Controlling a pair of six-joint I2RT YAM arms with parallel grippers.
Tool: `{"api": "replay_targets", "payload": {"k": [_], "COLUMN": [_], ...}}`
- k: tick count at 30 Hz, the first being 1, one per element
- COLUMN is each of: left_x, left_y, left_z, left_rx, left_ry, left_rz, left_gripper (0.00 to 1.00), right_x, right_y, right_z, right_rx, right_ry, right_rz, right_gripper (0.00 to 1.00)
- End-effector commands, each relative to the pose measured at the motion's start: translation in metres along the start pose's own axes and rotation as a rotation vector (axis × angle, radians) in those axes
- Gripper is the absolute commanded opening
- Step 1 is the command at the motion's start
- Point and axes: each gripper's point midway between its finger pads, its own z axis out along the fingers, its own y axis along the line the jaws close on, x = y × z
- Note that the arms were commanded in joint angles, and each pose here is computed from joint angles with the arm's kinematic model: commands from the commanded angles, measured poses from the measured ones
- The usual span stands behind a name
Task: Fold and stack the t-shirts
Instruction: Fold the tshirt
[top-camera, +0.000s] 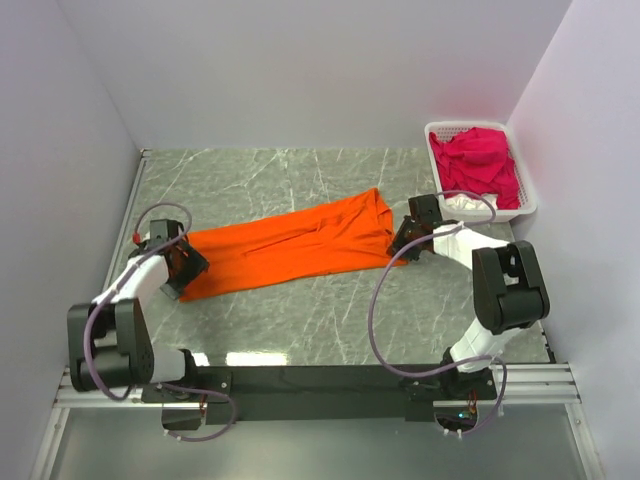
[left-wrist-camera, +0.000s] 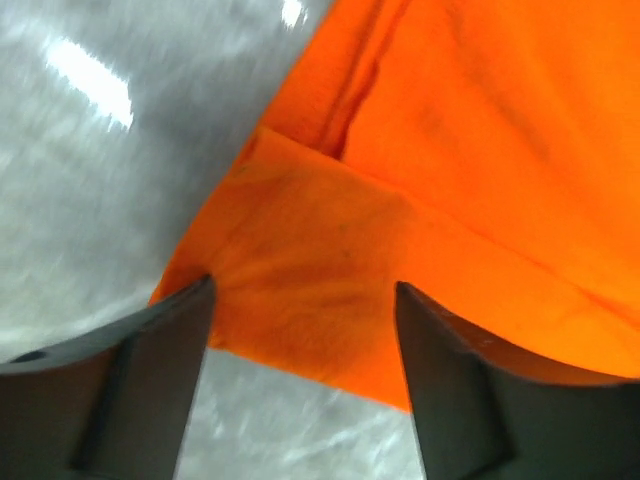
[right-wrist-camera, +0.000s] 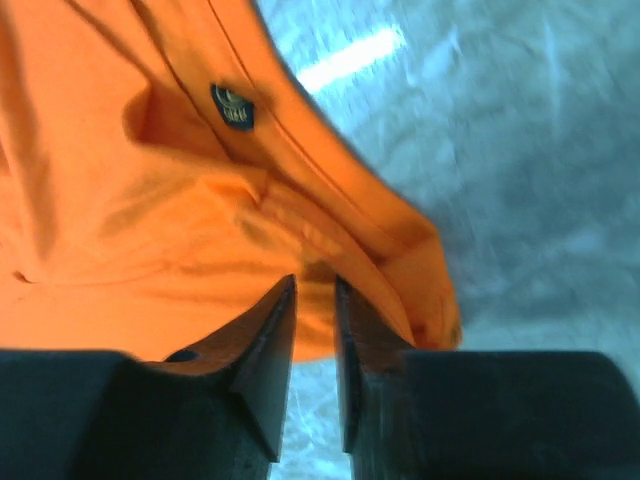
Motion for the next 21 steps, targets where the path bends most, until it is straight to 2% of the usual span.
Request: {"api": "replay_targets", "payload": {"k": [1, 2, 5, 9, 14, 21], "left_x": [0.008, -0.001, -0.022, -0.041, -0.046, -0.047], "left_y": [0.010, 0.004, -0.006, -0.014, -0.018, -0.018], "left_z": [-0.023, -0.036, -0.063, -0.083, -0.090, -0.088], "left_rx": [0.005, 0.044, 0.128, 0.210, 0.255, 0.258], "left_ry": [0.009, -0.042, -0.155, -0.294, -0.354, -0.362], "left_rz": [-0.007, -0.005, 0.024, 0.073, 0.090, 0.092], "left_gripper": [0.81, 0.86, 0.94, 0.96, 0.96, 0.96], "right_x": [-0.015, -0.008, 0.007, 0.032, 0.038, 0.035], "right_y": [0.011, 0.021, 0.039, 0.057, 0.074, 0.050], "right_z": [-0.028, -0.031, -0.037, -0.027, -0.014, 0.010], "right_rx": [0.035, 0.022, 0.009, 0.018, 0.041, 0.183], "right_ry": [-0.092, -0.093, -0.092, -0.044, -0.007, 0.089], "right_rz": [-0.050, -0.081, -0.116, -0.148, -0.201, -0.297], "right_gripper": [0.32, 0.34, 0.41, 0.43, 0.43, 0.43]}}
